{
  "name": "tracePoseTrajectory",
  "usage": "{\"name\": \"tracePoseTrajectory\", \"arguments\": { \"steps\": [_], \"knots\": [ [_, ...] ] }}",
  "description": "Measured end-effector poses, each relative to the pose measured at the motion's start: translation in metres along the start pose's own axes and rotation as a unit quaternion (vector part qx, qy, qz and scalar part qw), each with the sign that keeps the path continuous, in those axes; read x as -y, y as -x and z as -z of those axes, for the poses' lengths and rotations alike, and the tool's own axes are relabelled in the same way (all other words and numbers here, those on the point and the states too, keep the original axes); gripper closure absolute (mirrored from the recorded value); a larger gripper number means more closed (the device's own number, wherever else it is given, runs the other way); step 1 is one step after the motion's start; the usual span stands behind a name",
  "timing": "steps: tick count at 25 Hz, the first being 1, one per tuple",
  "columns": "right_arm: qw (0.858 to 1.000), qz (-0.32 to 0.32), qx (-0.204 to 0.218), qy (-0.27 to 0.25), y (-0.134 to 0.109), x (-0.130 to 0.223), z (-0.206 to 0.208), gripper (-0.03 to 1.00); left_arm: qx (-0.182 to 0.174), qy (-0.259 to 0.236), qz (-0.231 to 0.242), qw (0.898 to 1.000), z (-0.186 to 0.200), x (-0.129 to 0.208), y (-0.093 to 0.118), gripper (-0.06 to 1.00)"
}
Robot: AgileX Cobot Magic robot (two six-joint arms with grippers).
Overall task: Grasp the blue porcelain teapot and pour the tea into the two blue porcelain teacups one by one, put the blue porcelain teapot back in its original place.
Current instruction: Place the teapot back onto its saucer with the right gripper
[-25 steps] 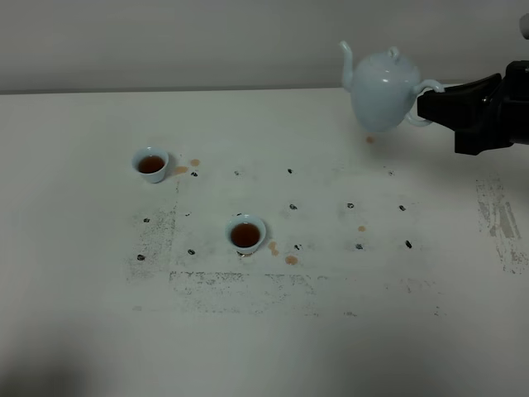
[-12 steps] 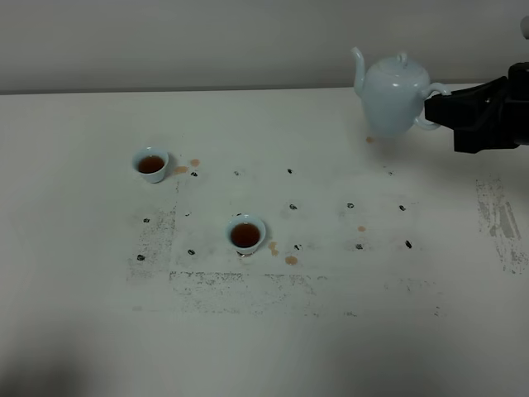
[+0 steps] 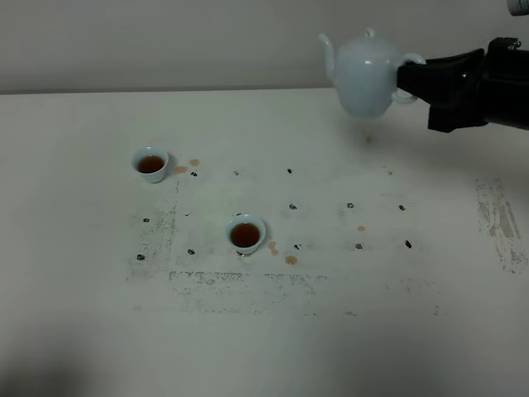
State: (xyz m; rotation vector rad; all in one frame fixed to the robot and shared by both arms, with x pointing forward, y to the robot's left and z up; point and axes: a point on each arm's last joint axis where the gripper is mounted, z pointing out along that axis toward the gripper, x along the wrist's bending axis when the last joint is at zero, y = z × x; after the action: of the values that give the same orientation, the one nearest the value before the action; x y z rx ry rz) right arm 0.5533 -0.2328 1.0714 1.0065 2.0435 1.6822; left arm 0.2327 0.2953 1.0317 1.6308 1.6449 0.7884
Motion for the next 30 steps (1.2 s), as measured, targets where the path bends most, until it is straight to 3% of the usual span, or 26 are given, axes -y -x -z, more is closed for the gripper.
{"name": "tracePoseTrajectory", "arguments": {
  "steps": [6,11,21,30],
  "knots": [
    [0.998,-0.005,-0.03,-0.056,0.0,0.026,-0.026,0.93,0.0,0.0,0.0,1.0,0.0,0.0,0.0,0.22],
    [0.992,-0.026,-0.031,-0.116,0.001,0.03,-0.028,0.93,0.0,0.0,0.0,1.0,0.0,0.0,0.0,0.22],
    [0.983,-0.041,0.058,-0.17,0.002,0.007,-0.039,0.93,0.0,0.0,0.0,1.0,0.0,0.0,0.0,0.22],
    [0.974,-0.021,0.167,-0.152,-0.004,0.004,-0.054,0.93,0.0,0.0,0.0,1.0,0.0,0.0,0.0,0.22]
  ]
}}
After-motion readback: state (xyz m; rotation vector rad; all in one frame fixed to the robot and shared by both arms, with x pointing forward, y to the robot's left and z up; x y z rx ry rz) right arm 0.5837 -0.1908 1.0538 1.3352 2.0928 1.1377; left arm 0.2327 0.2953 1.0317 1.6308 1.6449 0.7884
